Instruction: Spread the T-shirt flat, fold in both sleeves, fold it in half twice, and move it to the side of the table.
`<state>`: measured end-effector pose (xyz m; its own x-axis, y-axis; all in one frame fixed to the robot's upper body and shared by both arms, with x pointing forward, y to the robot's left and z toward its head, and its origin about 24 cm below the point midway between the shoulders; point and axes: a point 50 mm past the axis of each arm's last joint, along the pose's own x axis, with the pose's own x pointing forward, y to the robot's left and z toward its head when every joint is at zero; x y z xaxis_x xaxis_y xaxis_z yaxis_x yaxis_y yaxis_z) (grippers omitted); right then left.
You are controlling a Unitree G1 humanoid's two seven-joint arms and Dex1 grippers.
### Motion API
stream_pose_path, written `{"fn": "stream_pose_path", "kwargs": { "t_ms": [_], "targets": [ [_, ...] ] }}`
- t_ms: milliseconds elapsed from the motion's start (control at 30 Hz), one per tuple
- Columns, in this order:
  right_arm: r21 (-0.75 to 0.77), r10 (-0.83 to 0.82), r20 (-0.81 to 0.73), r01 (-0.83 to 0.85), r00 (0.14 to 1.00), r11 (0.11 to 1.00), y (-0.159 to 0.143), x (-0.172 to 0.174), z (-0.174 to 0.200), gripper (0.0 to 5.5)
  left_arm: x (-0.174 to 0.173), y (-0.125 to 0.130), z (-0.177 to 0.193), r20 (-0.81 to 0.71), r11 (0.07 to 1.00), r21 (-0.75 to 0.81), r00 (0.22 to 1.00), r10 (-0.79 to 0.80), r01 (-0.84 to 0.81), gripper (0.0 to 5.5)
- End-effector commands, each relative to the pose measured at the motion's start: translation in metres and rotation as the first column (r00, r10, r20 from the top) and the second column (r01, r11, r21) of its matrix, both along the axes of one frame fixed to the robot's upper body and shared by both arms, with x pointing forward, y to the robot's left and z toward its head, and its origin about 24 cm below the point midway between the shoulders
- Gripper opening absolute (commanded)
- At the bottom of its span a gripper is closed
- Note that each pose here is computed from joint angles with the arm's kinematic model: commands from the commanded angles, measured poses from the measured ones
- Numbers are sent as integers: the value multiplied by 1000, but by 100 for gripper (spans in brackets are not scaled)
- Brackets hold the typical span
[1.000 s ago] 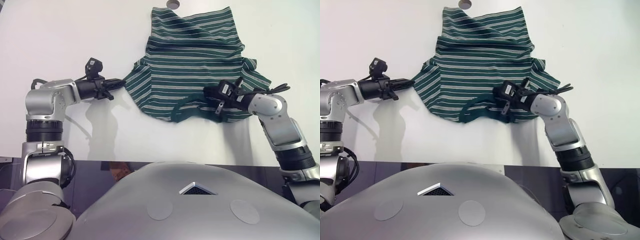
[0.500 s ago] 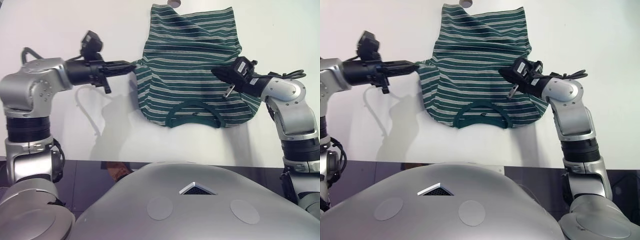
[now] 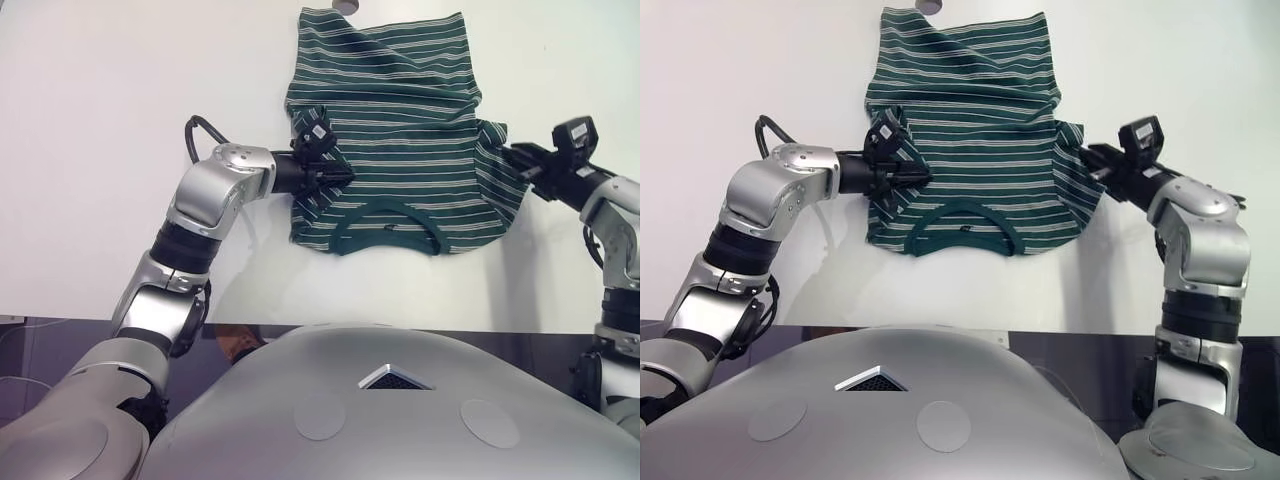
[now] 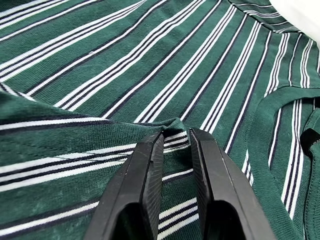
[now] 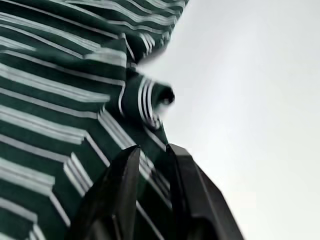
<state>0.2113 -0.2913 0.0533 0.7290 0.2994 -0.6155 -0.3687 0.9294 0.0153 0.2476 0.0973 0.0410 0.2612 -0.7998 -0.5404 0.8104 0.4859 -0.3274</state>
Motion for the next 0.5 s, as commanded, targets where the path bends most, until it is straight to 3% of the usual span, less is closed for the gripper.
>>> {"fn": "stream_pose_path", "kwargs": {
  "t_ms": [33, 167, 267, 367, 500],
  "targets": [
    [0, -13, -88, 13, 996, 1000, -14, -15, -9, 98, 3, 27, 25, 85, 999, -37, 996, 28, -25, 94],
    [44, -40, -193, 49, 980, 998, -20, -28, -35, 98, 8, 42, 63, 186, 993, -120, 982, 40, -17, 94],
    [66, -25, -233, 41, 972, 997, -19, -34, -43, 55, 10, 45, 78, 231, 989, -149, 972, 43, -8, 94],
    [63, -16, -221, 31, 975, 998, -22, -30, -41, 5, 10, 46, 75, 234, 988, -152, 970, 62, -27, 94],
    [78, -7, -121, 16, 993, 997, -18, -15, -28, 2, 11, 44, 72, 228, 985, -167, 970, 84, -46, 94]
  ]
}}
